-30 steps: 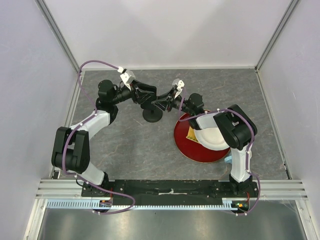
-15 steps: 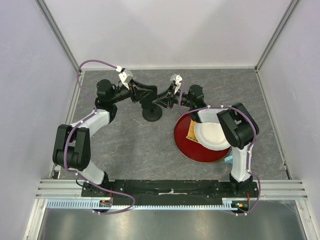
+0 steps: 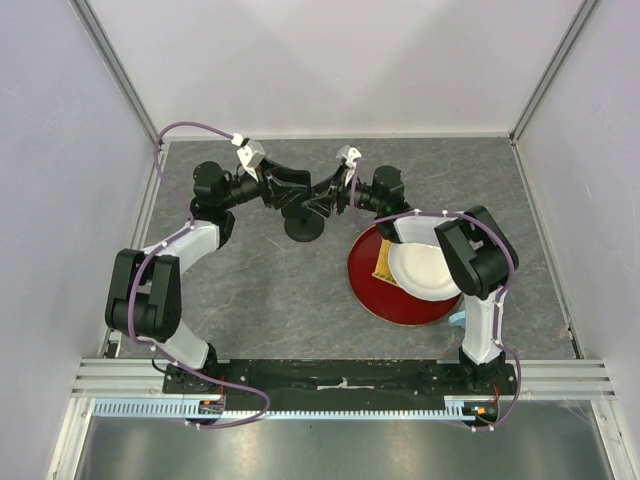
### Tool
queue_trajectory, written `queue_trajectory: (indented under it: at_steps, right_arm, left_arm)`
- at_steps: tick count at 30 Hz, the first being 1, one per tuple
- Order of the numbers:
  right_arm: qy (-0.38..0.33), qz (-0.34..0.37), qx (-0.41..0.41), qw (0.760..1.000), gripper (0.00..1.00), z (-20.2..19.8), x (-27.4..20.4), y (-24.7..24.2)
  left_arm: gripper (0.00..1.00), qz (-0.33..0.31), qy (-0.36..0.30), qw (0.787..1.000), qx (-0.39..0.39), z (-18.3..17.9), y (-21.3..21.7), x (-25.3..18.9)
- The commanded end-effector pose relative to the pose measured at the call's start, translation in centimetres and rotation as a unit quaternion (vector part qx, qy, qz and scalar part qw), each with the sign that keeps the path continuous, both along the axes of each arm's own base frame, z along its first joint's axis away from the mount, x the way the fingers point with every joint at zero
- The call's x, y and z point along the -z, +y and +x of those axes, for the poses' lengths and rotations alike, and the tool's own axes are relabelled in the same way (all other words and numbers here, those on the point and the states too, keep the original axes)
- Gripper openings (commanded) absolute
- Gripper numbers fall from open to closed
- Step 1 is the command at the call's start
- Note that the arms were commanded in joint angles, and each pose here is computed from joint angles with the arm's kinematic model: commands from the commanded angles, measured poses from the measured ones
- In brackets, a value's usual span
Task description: Place the phone on the phone stand
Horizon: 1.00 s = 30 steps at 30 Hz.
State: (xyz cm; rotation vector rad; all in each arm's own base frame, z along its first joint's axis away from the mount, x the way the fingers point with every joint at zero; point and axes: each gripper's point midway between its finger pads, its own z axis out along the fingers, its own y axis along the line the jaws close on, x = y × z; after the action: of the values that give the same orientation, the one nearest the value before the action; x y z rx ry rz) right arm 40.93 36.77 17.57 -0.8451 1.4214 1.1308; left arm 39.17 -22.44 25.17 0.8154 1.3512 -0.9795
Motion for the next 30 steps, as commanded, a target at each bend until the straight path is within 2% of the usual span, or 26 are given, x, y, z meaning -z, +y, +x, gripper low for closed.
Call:
queue_trajectory:
  at_steps: [1, 5, 11, 17, 24, 26, 27, 30]
  right_arm:
    - [0.011, -0.022, 0.104, 0.994, 0.68, 3.4, -0.1, -2.0]
    - [0.015, -0.021, 0.148, 0.989, 0.85, 3.7, -0.6, -2.9]
    - [0.018, -0.032, 0.180, 0.983, 0.94, 3.1, -1.3, -2.9]
    - [0.010, -0.035, 0.210, 0.977, 0.98, 2.4, -2.0, -2.4]
    - [0.001, -0.027, 0.273, 0.962, 0.98, 0.9, -4.5, -0.6]
    - [0.000, -0.030, 0.305, 0.952, 0.98, 0.7, -5.1, -0.8]
    - [0.003, -0.033, 0.346, 0.938, 0.98, 0.9, -5.2, -1.4]
    - [0.013, -0.025, 0.370, 0.929, 0.98, 0.5, -5.7, -1.9]
  left_arm:
    - [0.62, -0.021, -0.038, 0.999, -0.012, -0.7, 0.5, -2.9]
    - [0.63, -0.034, -0.051, 0.998, -0.030, -0.9, 1.1, -4.0]
    - [0.65, -0.044, -0.072, 0.995, -0.062, -1.6, 2.2, -5.8]
    - [0.66, -0.040, -0.066, 0.994, -0.081, -1.4, 2.9, -5.7]
    - [0.65, -0.046, -0.049, 0.981, -0.181, 1.2, 5.6, -5.0]
    - [0.65, -0.047, -0.046, 0.977, -0.201, 1.3, 6.2, -5.0]
    - [0.65, -0.050, -0.047, 0.975, -0.211, 1.4, 6.5, -5.1]
    - [0.64, -0.065, -0.051, 0.971, -0.226, 1.2, 7.0, -5.8]
